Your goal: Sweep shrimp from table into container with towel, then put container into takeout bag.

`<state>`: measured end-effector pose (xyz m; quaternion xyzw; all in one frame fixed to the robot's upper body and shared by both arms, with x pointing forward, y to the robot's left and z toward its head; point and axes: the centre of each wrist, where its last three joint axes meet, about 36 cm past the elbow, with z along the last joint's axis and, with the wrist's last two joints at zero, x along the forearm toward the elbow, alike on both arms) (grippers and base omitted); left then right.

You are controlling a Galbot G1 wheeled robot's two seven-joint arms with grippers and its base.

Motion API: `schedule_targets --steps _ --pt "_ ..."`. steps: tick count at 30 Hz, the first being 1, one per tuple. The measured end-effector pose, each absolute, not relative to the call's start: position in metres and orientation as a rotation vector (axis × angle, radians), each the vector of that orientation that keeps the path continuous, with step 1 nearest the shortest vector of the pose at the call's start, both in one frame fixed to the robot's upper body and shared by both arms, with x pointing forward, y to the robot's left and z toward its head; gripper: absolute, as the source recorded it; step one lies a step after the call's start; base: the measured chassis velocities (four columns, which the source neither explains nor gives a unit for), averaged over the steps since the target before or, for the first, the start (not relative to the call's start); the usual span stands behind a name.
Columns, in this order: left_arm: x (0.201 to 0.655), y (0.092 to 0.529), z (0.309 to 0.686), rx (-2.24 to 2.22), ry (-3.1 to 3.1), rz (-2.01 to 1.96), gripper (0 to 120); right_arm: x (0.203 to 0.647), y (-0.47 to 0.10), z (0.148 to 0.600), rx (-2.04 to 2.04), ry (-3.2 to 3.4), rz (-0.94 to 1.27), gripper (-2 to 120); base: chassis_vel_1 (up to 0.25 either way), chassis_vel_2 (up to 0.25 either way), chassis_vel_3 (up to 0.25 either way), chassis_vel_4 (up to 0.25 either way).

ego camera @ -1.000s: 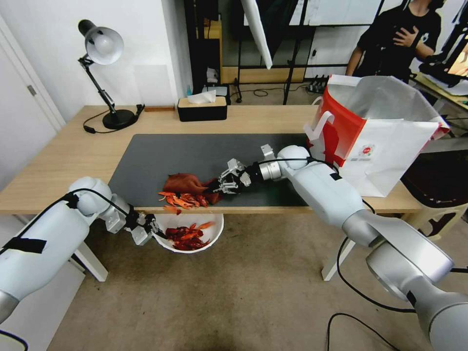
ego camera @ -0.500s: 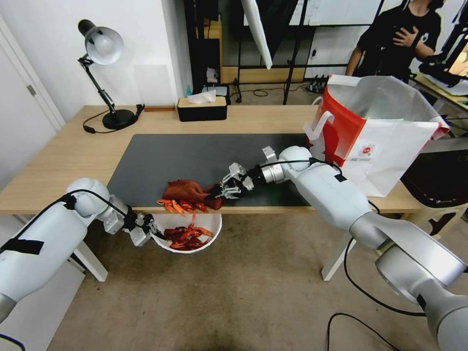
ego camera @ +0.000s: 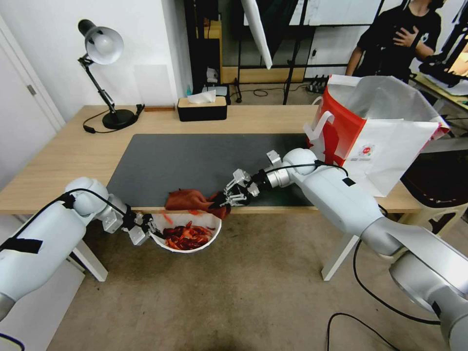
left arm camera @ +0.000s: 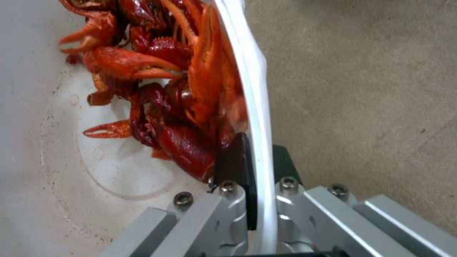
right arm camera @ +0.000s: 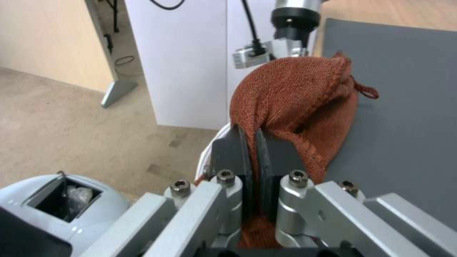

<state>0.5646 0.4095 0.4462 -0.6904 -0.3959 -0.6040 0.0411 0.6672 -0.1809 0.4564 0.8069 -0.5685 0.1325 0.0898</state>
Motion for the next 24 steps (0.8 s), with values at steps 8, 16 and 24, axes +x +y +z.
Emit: schedule_targets --steps 8,16,24 --pt "0.565 0.410 0.447 -2.114 -1.210 -1.851 0 0.657 -0.183 0.461 2.424 -1.663 0.364 2 0.000 0.000 0.000 0.000" --pt "0.563 0.407 0.447 -2.121 -1.204 -1.854 0 0.645 -0.202 0.474 2.382 -1.921 0.128 2 0.000 0.000 0.000 0.000" --pt "0.560 0.402 0.444 -2.137 -1.200 -1.852 0 0.619 -0.229 0.462 2.138 -2.339 -0.190 2 0.000 0.000 0.000 0.000"
